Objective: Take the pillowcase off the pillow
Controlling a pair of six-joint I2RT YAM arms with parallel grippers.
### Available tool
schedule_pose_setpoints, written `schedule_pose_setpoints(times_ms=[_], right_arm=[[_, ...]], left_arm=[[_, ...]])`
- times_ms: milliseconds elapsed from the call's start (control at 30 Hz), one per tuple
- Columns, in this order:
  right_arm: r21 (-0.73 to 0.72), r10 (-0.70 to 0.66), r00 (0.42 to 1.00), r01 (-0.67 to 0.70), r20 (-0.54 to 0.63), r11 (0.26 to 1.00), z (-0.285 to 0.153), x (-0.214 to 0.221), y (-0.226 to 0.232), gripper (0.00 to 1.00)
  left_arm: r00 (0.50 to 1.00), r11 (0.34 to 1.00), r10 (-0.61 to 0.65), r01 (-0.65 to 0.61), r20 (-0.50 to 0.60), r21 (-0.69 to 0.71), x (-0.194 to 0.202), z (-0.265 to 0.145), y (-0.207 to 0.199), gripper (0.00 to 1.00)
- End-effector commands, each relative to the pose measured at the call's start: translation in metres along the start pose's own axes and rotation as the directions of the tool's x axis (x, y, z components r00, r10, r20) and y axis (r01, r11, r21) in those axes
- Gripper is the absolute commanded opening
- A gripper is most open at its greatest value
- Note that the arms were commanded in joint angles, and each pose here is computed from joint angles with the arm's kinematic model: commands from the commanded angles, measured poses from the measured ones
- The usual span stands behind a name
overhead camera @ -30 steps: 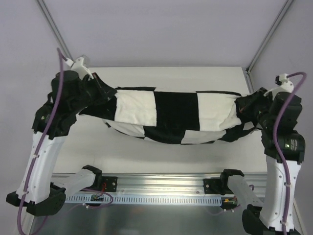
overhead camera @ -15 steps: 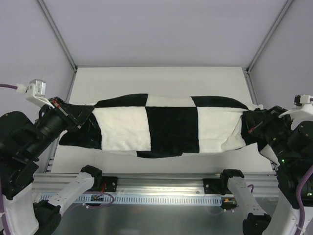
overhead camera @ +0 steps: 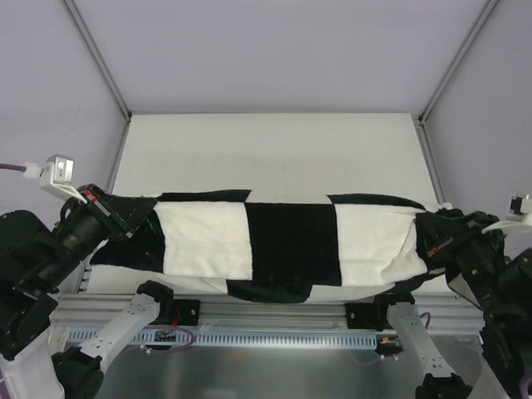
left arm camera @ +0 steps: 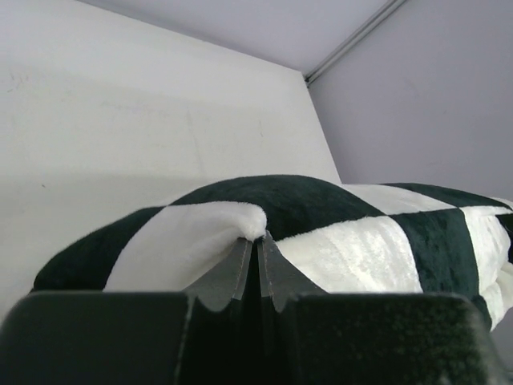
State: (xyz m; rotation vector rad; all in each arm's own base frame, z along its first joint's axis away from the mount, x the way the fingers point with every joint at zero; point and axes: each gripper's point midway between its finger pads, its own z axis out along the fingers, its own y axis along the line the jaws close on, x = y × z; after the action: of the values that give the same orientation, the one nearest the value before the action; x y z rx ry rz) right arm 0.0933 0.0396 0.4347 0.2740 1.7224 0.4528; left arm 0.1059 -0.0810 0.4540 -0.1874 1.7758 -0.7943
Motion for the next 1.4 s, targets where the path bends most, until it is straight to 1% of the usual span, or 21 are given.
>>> schedule_pose_setpoints(times_ms=[0, 67, 100, 133, 167, 200, 233, 267, 333, 367, 400, 433, 467, 533, 667, 933, 967, 1067, 1133, 1200, 1367], right_arm=[[0.195, -0.007, 0.997, -0.008, 0.079, 0.981, 0.073, -0.029, -0.035, 0.01], [0.183, 0.016, 0.998, -0.027, 0.059, 0.983, 0.118, -0.029, -0.035, 0.01], [0.213, 0.027, 0.999, -0.022, -0.024, 0.977, 0.161, -0.016, -0.044, 0.01], [0.204, 0.028, 0.999, -0.018, -0.047, 0.979, 0.187, -0.016, -0.043, 0.01], [0.196, 0.031, 0.994, -0.011, -0.102, 0.981, 0.208, -0.01, -0.043, 0.12], [0.234, 0.039, 0.973, 0.016, -0.228, 0.972, 0.254, 0.015, -0.057, 0.29], [0.209, 0.041, 0.963, 0.015, -0.266, 0.978, 0.263, 0.006, -0.046, 0.61], [0.218, 0.047, 0.95, 0.022, -0.309, 0.976, 0.276, 0.01, -0.048, 0.76], [0.251, 0.058, 0.924, 0.043, -0.379, 0.967, 0.293, 0.015, -0.054, 0.89], [0.253, 0.055, 0.923, 0.047, -0.381, 0.966, 0.294, 0.016, -0.055, 0.91], [0.258, 0.048, 0.926, 0.054, -0.374, 0.965, 0.293, 0.016, -0.057, 0.95], [0.246, 0.02, 0.947, 0.062, -0.32, 0.967, 0.287, 0.003, -0.055, 1.0], [0.289, 0.02, 0.945, 0.079, -0.325, 0.954, 0.285, 0.013, -0.07, 0.99], [0.308, 0.022, 0.96, 0.068, -0.28, 0.949, 0.276, 0.007, -0.079, 0.96], [0.338, 0.05, 0.941, 0.07, -0.335, 0.938, 0.275, 0.038, -0.104, 0.96], [0.295, 0.077, 0.901, 0.058, -0.427, 0.954, 0.284, 0.078, -0.11, 1.0], [0.29, 0.076, 0.898, 0.058, -0.432, 0.955, 0.286, 0.081, -0.11, 0.97], [0.278, 0.104, 0.88, 0.033, -0.463, 0.96, 0.29, 0.101, -0.113, 0.96], [0.256, 0.133, 0.847, 0.004, -0.514, 0.967, 0.292, 0.123, -0.111, 0.96], [0.224, 0.151, 0.818, -0.027, -0.555, 0.974, 0.298, 0.143, -0.104, 0.92], [0.191, 0.124, 0.765, -0.001, -0.632, 0.982, 0.301, 0.178, -0.092, 0.68]], left_arm=[[0.996, 0.982, 0.052, -0.038, 0.074, -0.185, -0.028, 0.043, 0.029, 0.0], [0.997, 0.953, 0.081, -0.081, -0.012, -0.293, -0.026, 0.089, 0.049, 0.0], [0.994, 0.945, 0.099, -0.106, -0.036, -0.31, -0.027, 0.106, 0.053, 0.0], [0.987, 0.92, 0.105, -0.142, -0.12, -0.366, -0.019, 0.143, 0.068, 0.0], [0.985, 0.913, 0.11, -0.154, -0.135, -0.377, -0.025, 0.159, 0.07, 0.0], [0.982, 0.9, 0.104, -0.16, -0.156, -0.406, -0.031, 0.174, 0.085, 0.08], [0.961, 0.911, 0.05, -0.155, -0.271, -0.382, -0.012, 0.211, 0.098, 0.4], [0.962, 0.914, 0.033, -0.139, -0.271, -0.382, -0.02, 0.224, 0.101, 0.55], [0.945, 0.892, -0.011, -0.138, -0.326, -0.43, -0.013, 0.246, 0.124, 0.82], [0.948, 0.891, -0.003, -0.141, -0.317, -0.431, -0.019, 0.248, 0.123, 0.91], [0.948, 0.891, -0.002, -0.143, -0.319, -0.431, -0.019, 0.249, 0.123, 0.98], [0.95, 0.889, 0.0, -0.143, -0.312, -0.435, -0.02, 0.248, 0.123, 0.99], [0.952, 0.881, 0.005, -0.149, -0.306, -0.449, -0.022, 0.247, 0.126, 0.99], [0.958, 0.863, 0.021, -0.163, -0.288, -0.479, -0.026, 0.242, 0.131, 0.99], [0.953, 0.851, 0.02, -0.174, -0.301, -0.496, -0.019, 0.238, 0.139, 0.99], [0.933, 0.894, -0.028, -0.137, -0.358, -0.427, 0.022, 0.226, 0.137, 0.98], [0.935, 0.899, -0.026, -0.134, -0.355, -0.417, 0.023, 0.224, 0.136, 0.98], [0.933, 0.906, -0.028, -0.128, -0.36, -0.404, 0.032, 0.216, 0.135, 0.98], [0.931, 0.911, -0.037, -0.118, -0.364, -0.395, 0.039, 0.212, 0.135, 0.97], [0.927, 0.914, -0.05, -0.107, -0.372, -0.391, 0.046, 0.211, 0.136, 0.96], [0.916, 0.929, -0.081, -0.073, -0.394, -0.362, 0.06, 0.211, 0.133, 0.94]])
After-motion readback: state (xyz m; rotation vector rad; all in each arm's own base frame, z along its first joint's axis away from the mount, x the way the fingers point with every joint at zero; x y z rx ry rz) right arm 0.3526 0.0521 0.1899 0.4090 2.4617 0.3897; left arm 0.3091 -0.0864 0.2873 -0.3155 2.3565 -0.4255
